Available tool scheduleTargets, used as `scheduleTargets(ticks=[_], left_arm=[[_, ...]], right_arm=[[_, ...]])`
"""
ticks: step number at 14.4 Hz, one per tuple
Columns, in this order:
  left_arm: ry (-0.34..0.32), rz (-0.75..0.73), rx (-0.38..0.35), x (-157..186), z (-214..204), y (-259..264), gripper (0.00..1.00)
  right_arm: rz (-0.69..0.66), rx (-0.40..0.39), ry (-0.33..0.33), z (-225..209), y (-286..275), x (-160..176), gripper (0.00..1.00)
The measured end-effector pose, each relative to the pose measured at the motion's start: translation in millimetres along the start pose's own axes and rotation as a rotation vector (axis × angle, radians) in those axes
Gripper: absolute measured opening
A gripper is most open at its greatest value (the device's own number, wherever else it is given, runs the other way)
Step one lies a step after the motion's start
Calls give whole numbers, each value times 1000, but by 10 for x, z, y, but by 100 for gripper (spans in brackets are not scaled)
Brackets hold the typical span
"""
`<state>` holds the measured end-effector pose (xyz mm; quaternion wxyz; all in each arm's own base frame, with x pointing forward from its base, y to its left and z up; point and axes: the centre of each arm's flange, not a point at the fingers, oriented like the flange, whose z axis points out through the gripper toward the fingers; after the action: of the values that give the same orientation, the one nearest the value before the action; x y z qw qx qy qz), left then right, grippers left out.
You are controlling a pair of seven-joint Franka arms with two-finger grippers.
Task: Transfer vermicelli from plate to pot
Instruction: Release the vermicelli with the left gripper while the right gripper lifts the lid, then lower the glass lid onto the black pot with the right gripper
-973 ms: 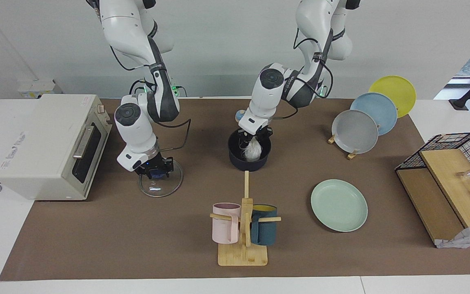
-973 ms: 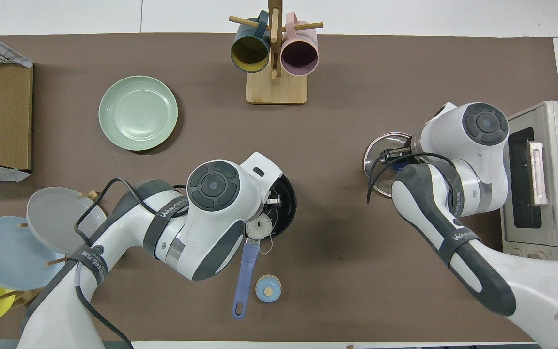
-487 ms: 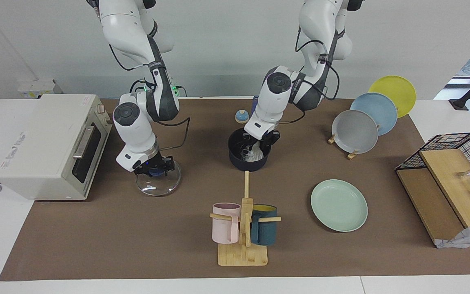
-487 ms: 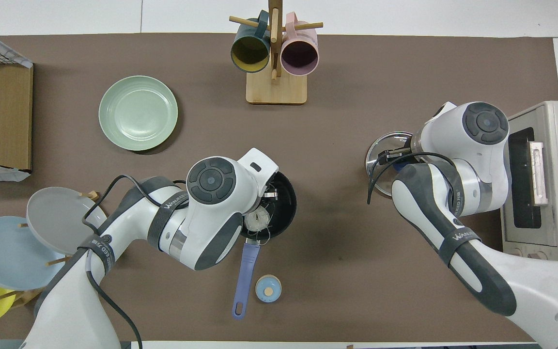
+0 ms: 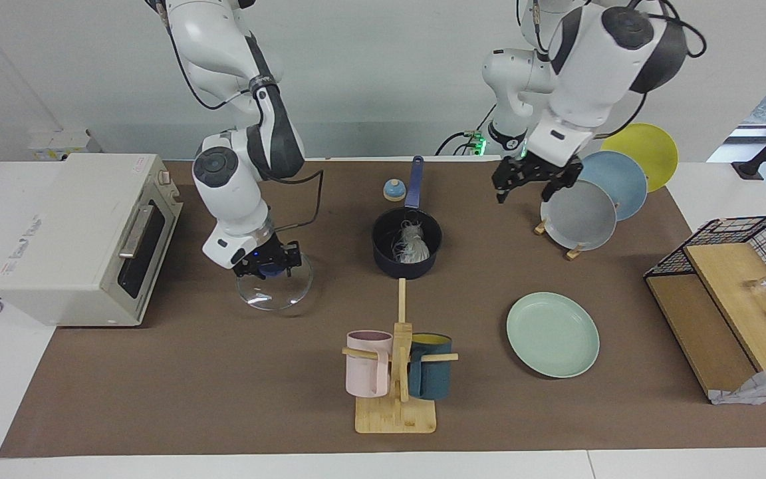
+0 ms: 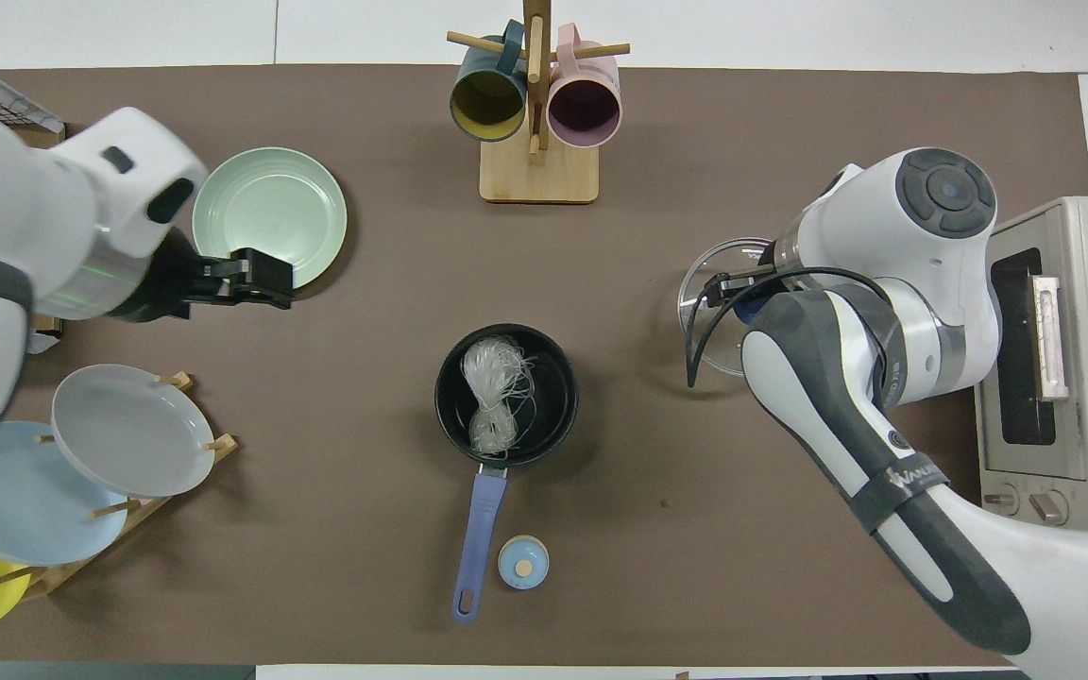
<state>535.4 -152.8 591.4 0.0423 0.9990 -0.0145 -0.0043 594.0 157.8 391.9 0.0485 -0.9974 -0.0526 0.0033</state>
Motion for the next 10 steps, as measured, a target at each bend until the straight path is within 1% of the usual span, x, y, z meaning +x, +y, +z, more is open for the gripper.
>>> scheduleTargets(ticks=[2,3,5,7,10], left_arm=[[4,44,24,29,-125,-525,100],[3,48,26,31,-149,-655,100],[-15,53,30,15,-138,-698,100],[-27,64,50,-6,-145,-660,100],[-24,67,62,-12,-270,-654,100]], right_arm=[[43,17,2,-161,-477,-20,59],[68,20,4,-188,-748,-67,59],[126,25,4,-202,-1357,-237,59],[180,32,5,-222,-1907,-447,59],[234,38,4,-215,-2326,-654,59]])
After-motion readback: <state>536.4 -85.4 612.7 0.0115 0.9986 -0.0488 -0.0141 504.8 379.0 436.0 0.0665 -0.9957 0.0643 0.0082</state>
